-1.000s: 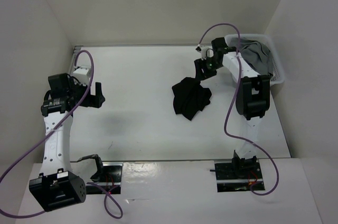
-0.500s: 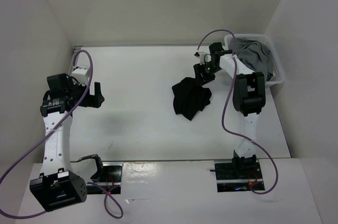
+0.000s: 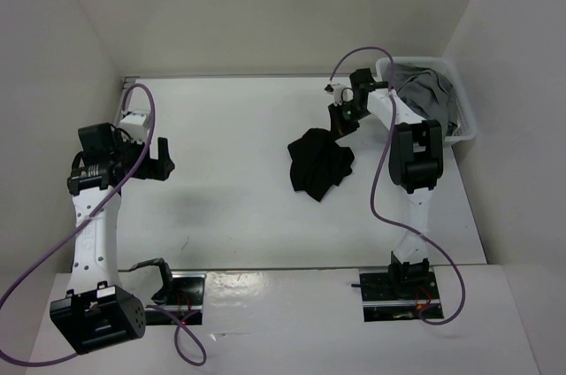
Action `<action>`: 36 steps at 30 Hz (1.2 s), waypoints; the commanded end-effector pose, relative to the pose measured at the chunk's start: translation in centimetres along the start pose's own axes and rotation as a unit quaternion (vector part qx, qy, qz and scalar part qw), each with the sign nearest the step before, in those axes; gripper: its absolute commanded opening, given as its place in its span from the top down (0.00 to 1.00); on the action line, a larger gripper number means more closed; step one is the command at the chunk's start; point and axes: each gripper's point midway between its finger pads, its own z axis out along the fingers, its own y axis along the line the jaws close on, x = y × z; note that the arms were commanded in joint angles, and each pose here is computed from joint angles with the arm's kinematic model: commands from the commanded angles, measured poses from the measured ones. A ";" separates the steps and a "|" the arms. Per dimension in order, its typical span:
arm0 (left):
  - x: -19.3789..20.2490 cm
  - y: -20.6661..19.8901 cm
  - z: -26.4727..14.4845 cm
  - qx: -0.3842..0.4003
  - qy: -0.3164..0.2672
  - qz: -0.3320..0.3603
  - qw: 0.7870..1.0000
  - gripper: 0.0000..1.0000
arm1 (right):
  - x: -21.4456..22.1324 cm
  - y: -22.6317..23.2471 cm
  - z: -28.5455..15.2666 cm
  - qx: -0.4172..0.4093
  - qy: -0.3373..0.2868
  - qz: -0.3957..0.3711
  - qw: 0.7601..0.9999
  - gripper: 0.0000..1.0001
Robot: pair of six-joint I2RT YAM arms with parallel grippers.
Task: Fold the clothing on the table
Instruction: Move the skirt to the center of the board
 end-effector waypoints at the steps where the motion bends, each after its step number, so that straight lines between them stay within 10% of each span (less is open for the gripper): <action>1: -0.4 -0.2 0.0 0.009 -0.011 -0.002 1.000 0.00 | -2.4 0.6 -0.8 -0.003 -0.031 -0.024 0.999 1.00; 11: -0.2 -0.2 0.2 0.010 -0.007 -0.004 1.000 0.00 | -6.4 10.7 -5.7 -0.059 -0.084 -0.108 0.989 1.00; 22: -0.4 0.0 -0.1 0.011 -0.014 -0.003 1.000 0.00 | -0.1 31.1 2.7 -0.179 0.025 -0.279 0.943 1.00; 25: -0.1 0.2 -0.2 0.008 -0.010 -0.008 1.000 0.00 | 1.1 34.4 4.6 -0.202 0.050 -0.296 0.932 0.61; 36: -0.6 -1.9 -0.7 0.055 -0.025 0.031 0.998 0.00 | -3.3 23.0 -0.2 -0.089 -0.007 -0.216 0.972 0.43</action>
